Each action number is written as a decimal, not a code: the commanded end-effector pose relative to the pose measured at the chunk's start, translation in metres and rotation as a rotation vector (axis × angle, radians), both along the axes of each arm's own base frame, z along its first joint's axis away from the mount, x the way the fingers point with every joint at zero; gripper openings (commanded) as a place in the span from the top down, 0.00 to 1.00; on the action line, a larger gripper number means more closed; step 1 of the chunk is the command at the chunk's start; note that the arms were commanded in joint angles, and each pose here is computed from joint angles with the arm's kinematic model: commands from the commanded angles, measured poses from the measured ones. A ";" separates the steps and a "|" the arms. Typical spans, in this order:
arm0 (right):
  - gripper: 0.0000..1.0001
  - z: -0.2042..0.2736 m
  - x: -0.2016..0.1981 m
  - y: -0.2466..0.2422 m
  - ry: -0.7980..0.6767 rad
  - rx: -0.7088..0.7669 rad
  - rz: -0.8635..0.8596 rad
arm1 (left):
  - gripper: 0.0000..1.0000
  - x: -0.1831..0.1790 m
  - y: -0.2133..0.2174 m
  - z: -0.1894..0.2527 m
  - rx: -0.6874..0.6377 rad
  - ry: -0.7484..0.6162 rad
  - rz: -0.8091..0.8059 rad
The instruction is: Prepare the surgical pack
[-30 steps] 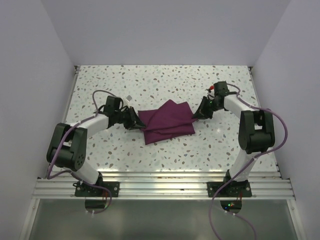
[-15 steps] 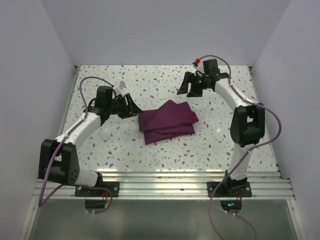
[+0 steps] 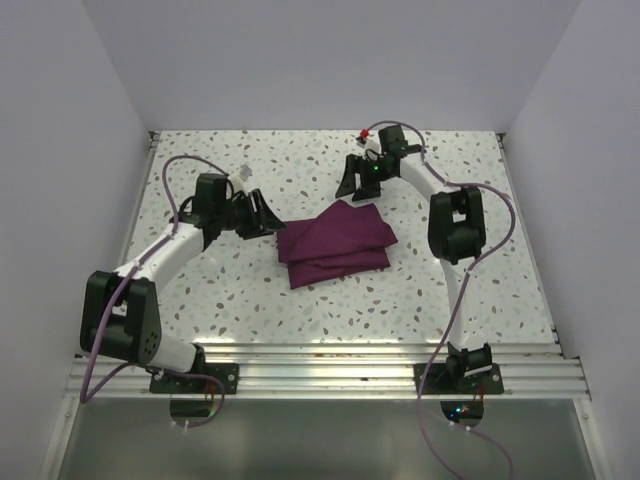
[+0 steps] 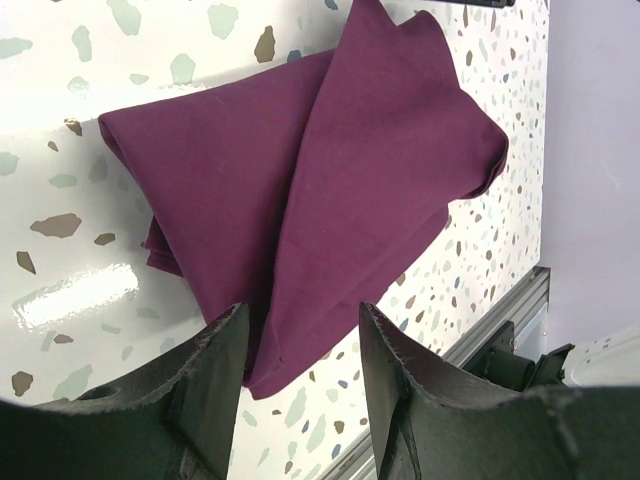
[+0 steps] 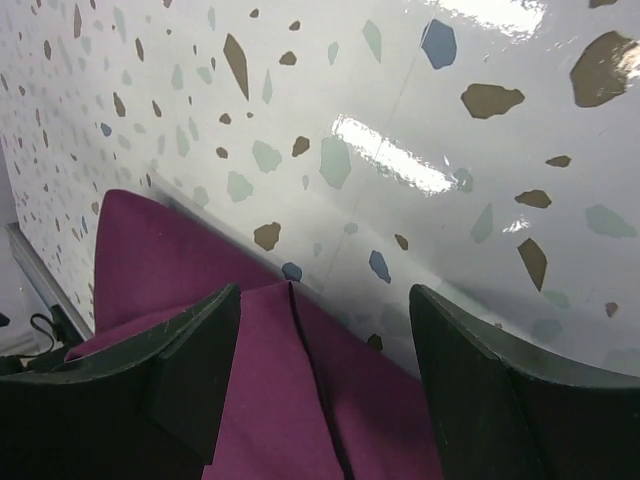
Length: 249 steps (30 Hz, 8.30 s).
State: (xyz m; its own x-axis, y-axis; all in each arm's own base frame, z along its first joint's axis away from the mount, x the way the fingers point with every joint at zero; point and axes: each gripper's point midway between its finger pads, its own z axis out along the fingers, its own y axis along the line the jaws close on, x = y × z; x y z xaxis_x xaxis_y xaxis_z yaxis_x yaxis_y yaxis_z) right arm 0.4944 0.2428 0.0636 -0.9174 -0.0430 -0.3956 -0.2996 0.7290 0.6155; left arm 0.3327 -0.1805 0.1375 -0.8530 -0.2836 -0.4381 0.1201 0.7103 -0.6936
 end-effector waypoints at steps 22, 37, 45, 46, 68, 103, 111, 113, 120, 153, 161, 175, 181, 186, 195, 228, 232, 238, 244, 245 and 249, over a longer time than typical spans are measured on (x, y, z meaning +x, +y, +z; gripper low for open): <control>0.64 0.014 -0.025 0.046 0.047 0.151 0.114 | 0.49 0.002 0.007 0.000 -0.022 -0.002 0.012; 1.00 0.129 -0.126 0.035 0.062 0.214 0.062 | 0.50 0.032 0.019 0.044 -0.075 -0.018 0.094; 0.81 0.100 -0.262 0.012 0.260 0.201 0.133 | 0.53 0.033 0.013 0.046 -0.112 0.004 0.074; 0.73 0.107 -0.276 0.008 0.245 0.207 0.148 | 0.53 0.031 0.010 0.045 -0.123 0.013 0.057; 0.94 0.048 -0.140 0.040 0.293 0.348 -0.005 | 0.86 0.025 -0.105 -0.032 -0.312 0.202 -0.246; 0.91 -0.040 -0.159 -0.028 0.411 -0.081 -0.241 | 0.73 -0.076 0.066 -0.030 0.329 0.142 0.109; 0.91 -0.008 -0.056 0.026 0.308 0.003 -0.224 | 0.66 -0.099 0.061 -0.021 0.431 0.137 0.144; 0.91 -0.019 -0.044 0.047 0.335 0.023 -0.217 | 0.64 -0.097 0.064 -0.016 0.454 0.121 0.160; 0.67 0.028 0.013 0.039 0.229 0.015 -0.328 | 0.59 -0.072 0.047 0.002 0.537 0.047 0.102; 0.27 0.019 -0.206 -0.112 0.268 -0.043 -0.433 | 0.55 -0.054 -0.036 -0.079 1.231 -0.077 -0.283; 0.27 0.017 -0.205 -0.084 0.266 -0.049 -0.370 | 0.85 -0.049 -0.044 -0.066 1.185 -0.107 -0.263; 0.28 0.006 -0.201 -0.029 0.320 0.009 -0.289 | 0.99 -0.039 -0.064 -0.028 1.125 -0.138 -0.266; 0.27 0.007 -0.194 -0.019 0.320 0.025 -0.283 | 0.91 -0.041 -0.058 -0.045 1.170 -0.116 -0.298; 0.28 0.005 -0.196 -0.006 0.327 0.028 -0.268 | 1.00 -0.044 -0.055 -0.051 1.164 -0.105 -0.309; 0.44 0.005 -0.200 0.040 0.352 0.136 -0.220 | 1.00 -0.050 -0.062 -0.023 1.075 -0.131 -0.311; 1.00 0.005 -0.135 0.144 0.110 0.569 -0.505 | 1.00 -0.057 -0.099 -0.015 0.883 -0.192 -0.438; 1.00 -0.003 -0.118 0.113 0.094 0.500 -0.525 | 1.00 -0.061 -0.098 -0.021 0.876 -0.180 -0.446; 0.96 0.004 -0.103 0.112 0.070 0.537 -0.449 | 1.00 -0.065 -0.092 -0.026 0.882 -0.182 -0.453; 0.93 0.012 -0.099 0.115 0.100 0.531 -0.434 | 0.98 -0.059 -0.084 -0.025 0.926 -0.164 -0.431; 0.92 0.002 -0.105 0.109 0.130 0.475 -0.443 | 0.94 -0.057 -0.082 -0.024 0.928 -0.159 -0.419; 0.88 -0.005 -0.118 0.095 0.147 0.362 -0.411 | 0.67 -0.047 -0.075 -0.019 0.911 -0.124 -0.350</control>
State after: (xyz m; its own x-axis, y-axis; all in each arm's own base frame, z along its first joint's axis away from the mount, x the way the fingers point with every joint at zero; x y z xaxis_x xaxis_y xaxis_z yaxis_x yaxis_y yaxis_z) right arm 0.3737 0.3534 0.0490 -0.8769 0.4653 -0.1203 0.0975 0.4175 0.9034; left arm 0.2796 -0.2477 0.0954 -0.7441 0.5305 -0.4060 0.4956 0.8459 0.1970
